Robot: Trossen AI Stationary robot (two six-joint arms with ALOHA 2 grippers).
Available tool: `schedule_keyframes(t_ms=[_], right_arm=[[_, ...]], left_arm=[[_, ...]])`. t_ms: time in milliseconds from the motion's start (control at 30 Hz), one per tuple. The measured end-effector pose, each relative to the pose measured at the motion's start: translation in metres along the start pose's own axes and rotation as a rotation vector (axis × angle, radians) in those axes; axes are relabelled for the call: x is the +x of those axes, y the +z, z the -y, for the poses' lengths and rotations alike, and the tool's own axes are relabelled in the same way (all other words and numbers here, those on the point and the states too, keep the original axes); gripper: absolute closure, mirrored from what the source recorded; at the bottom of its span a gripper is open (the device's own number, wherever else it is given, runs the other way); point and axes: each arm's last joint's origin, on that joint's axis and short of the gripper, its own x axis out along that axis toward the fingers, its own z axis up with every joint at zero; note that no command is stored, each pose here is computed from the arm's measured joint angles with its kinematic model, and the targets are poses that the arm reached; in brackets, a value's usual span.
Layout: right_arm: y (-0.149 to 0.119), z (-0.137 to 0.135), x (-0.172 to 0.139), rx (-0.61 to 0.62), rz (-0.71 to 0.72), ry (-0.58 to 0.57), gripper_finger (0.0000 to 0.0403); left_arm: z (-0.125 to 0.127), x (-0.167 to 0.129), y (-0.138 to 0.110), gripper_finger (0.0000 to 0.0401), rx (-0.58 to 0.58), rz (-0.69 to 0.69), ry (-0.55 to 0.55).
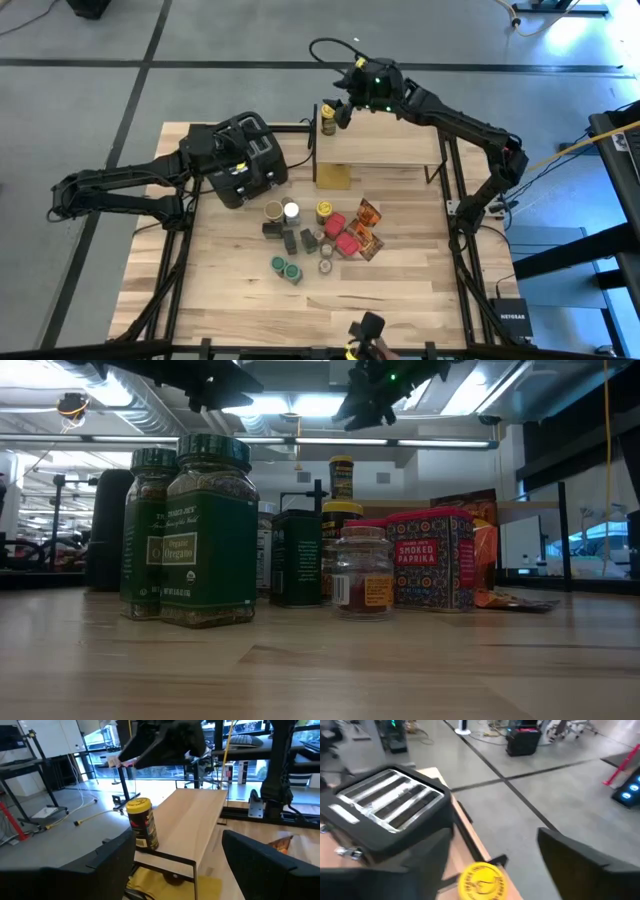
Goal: Shelf spices
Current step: Put the yellow seasoning bottle on the shelf
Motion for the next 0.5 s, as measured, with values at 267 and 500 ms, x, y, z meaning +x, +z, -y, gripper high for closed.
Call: schedule_keyframes(t_ms=[267,500], right_arm=[[-0.018,0.000,0.015,-0.084,-0.112,0.056,0.0009],[-0.040,0.014,0.024,-0.078,-0.124,0.120,0.0048]], left_arm=[[0.000,0.000,-0.004,0.0111,-0.001,-0.039,-0.004],[0.002,-0.001,-0.011,0.0111,-0.011,-0.113,-0.014]])
